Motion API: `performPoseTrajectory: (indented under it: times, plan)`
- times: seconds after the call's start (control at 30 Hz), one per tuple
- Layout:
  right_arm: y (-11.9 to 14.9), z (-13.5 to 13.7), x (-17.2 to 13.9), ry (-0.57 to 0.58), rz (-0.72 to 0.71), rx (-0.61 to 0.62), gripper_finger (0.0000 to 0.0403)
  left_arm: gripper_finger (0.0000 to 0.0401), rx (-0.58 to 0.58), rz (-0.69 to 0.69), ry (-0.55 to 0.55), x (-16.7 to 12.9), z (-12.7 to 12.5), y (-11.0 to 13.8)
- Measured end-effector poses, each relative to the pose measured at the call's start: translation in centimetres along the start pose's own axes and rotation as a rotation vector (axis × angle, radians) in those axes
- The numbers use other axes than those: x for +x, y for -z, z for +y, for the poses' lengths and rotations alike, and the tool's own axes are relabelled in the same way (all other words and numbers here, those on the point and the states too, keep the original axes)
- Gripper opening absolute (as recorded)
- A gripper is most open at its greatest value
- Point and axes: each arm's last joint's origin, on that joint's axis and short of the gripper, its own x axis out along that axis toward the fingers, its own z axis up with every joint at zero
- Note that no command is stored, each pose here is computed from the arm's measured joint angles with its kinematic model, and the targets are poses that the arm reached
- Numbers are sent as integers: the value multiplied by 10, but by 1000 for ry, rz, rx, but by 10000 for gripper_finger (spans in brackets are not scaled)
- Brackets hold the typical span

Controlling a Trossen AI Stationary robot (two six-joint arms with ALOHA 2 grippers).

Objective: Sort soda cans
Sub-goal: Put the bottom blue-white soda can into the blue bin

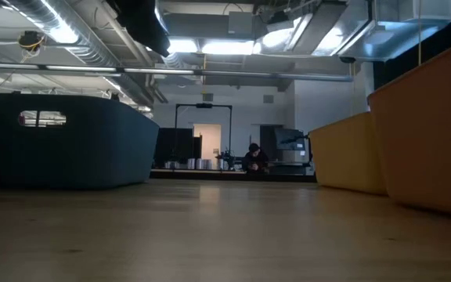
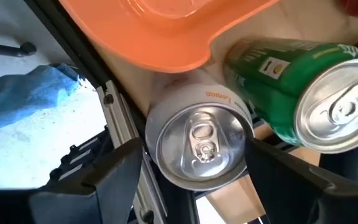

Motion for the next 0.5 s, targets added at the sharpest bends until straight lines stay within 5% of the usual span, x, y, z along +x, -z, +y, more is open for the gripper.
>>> performPoseTrajectory:
  times: [0.33,0.5]
  plan:
    - [0,0,0,1,-5,0,285,367,0,0,0,0,0,0]
    - [0,0,0,2,-3,0,324,367,-3,0,1,0,0,0]
